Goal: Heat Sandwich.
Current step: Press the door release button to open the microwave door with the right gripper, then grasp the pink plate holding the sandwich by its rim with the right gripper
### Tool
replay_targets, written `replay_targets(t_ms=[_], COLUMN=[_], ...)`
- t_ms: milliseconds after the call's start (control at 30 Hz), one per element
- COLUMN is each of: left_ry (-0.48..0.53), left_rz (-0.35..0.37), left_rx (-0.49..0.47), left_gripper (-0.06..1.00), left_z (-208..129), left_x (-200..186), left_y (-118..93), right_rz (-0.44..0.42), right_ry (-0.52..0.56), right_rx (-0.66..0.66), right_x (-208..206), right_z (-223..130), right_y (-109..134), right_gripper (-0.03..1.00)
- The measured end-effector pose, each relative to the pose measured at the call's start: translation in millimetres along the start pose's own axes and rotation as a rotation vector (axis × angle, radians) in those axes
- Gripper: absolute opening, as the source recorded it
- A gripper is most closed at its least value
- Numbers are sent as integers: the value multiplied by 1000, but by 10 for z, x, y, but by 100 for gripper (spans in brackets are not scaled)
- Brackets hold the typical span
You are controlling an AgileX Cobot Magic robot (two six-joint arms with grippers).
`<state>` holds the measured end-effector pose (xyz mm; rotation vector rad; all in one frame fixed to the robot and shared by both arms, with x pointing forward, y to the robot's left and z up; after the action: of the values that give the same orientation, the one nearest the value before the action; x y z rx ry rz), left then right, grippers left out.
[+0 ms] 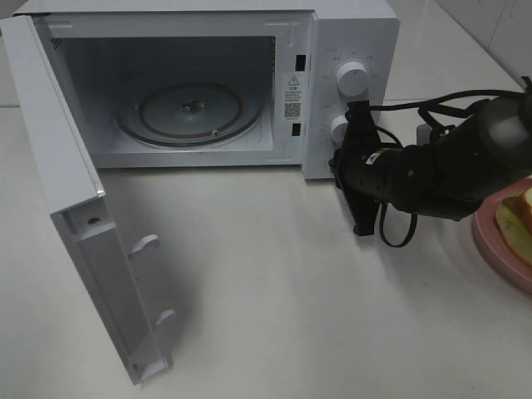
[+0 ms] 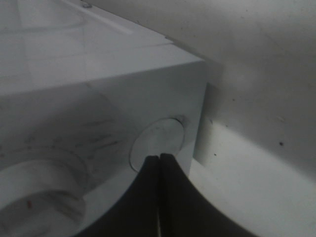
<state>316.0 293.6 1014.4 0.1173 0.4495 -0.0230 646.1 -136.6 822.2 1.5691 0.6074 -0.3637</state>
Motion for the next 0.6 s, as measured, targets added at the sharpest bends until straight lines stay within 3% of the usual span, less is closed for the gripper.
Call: replay_targets(t_ms=[67,333,600], left_ry=[0,0,0], left_rz=[0,0,0], left_rx=[0,0,0], left_gripper=[97,97,97], left_z=[0,0,0], left_x=[0,0,0], left_y=[0,0,0], right_rz=[-40,-64,-163], right_ry=[10,44,147], right_rx=[-16,-66,-269], right_x=[-53,-247,-483], right_z=[-5,-42,-190], right_y=[-76,-40,-79], right_gripper=[1,1,1])
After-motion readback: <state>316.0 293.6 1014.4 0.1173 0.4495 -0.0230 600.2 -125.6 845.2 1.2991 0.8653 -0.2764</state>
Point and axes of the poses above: a point on each arm's last joint axis where the gripper is mounted, x pointing out along that axis toward the gripper, y along the wrist's bending axis when the last joint is at zero, z = x × y, the point moved 9 cm from there along x, pointing out along that axis toward the gripper, and after that the axes turned 6 degrees about x, right-handed, at the moved point
